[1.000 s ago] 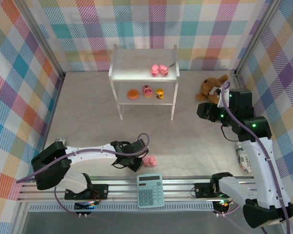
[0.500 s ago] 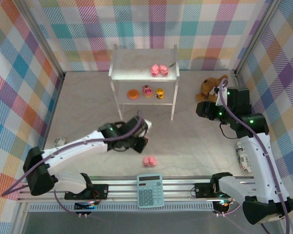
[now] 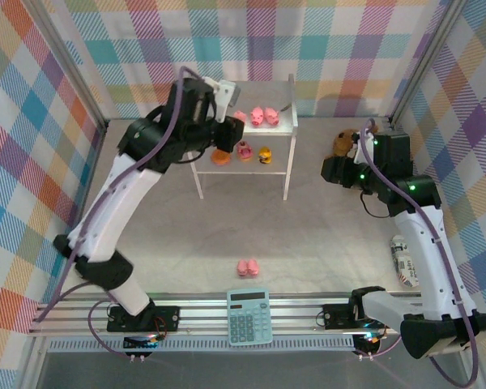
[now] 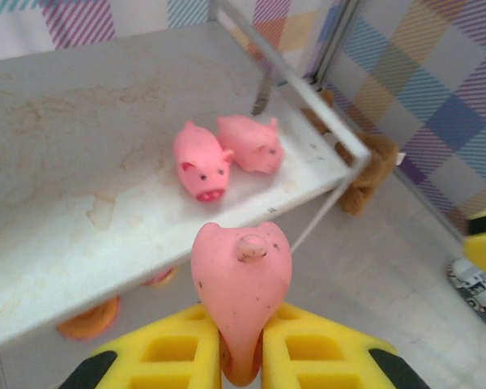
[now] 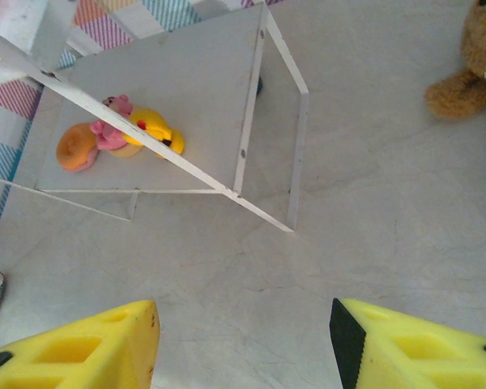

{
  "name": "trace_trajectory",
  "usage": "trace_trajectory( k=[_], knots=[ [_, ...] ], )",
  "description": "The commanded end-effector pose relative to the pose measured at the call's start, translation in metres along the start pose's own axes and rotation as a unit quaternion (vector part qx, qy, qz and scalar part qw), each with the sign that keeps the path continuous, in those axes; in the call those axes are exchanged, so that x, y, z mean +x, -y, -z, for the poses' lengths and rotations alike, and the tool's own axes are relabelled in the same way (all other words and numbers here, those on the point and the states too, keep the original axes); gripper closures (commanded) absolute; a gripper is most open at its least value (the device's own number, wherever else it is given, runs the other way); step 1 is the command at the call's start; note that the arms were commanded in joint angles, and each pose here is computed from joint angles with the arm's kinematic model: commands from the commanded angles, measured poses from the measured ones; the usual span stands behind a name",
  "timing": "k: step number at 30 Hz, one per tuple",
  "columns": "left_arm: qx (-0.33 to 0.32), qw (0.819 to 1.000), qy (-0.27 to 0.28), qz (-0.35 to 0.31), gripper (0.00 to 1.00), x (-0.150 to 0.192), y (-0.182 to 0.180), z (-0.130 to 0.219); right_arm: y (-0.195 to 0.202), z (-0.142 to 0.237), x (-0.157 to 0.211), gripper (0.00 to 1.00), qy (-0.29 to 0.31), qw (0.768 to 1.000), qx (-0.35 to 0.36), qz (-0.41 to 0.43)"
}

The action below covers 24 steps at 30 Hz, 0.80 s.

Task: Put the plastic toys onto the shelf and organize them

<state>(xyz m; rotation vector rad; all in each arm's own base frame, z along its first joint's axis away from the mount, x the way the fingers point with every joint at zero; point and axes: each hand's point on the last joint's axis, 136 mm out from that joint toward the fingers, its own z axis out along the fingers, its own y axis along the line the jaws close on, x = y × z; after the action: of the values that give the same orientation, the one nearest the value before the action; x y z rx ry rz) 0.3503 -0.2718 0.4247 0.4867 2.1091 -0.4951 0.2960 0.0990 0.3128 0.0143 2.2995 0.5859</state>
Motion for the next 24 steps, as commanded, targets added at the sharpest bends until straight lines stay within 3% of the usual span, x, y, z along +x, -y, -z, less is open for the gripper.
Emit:
trace_trajectory(
  k=[1, 8, 19, 24],
  knots=[
    [-0.005, 0.998, -0.061, 0.002, 0.84, 0.016, -0.017, -0.027, -0.011, 0.005, -0.016, 0.41, 0.022, 1.000, -0.022, 0.005],
    [-0.027, 0.997, -0.063, 0.017, 0.84, 0.007, -0.040, -0.048, -0.014, 0.004, -0.023, 0.41, 0.027, 0.999, -0.027, 0.009],
    [-0.043, 0.997, -0.064, 0.018, 0.84, 0.007, -0.052, -0.053, -0.015, -0.003, -0.026, 0.41, 0.023, 0.999, -0.033, 0.009],
    [-0.045, 0.997, -0.056, 0.020, 0.77, 0.003, -0.054, -0.054, -0.015, -0.003, -0.027, 0.41, 0.024, 0.999, -0.030, 0.009]
  ],
)
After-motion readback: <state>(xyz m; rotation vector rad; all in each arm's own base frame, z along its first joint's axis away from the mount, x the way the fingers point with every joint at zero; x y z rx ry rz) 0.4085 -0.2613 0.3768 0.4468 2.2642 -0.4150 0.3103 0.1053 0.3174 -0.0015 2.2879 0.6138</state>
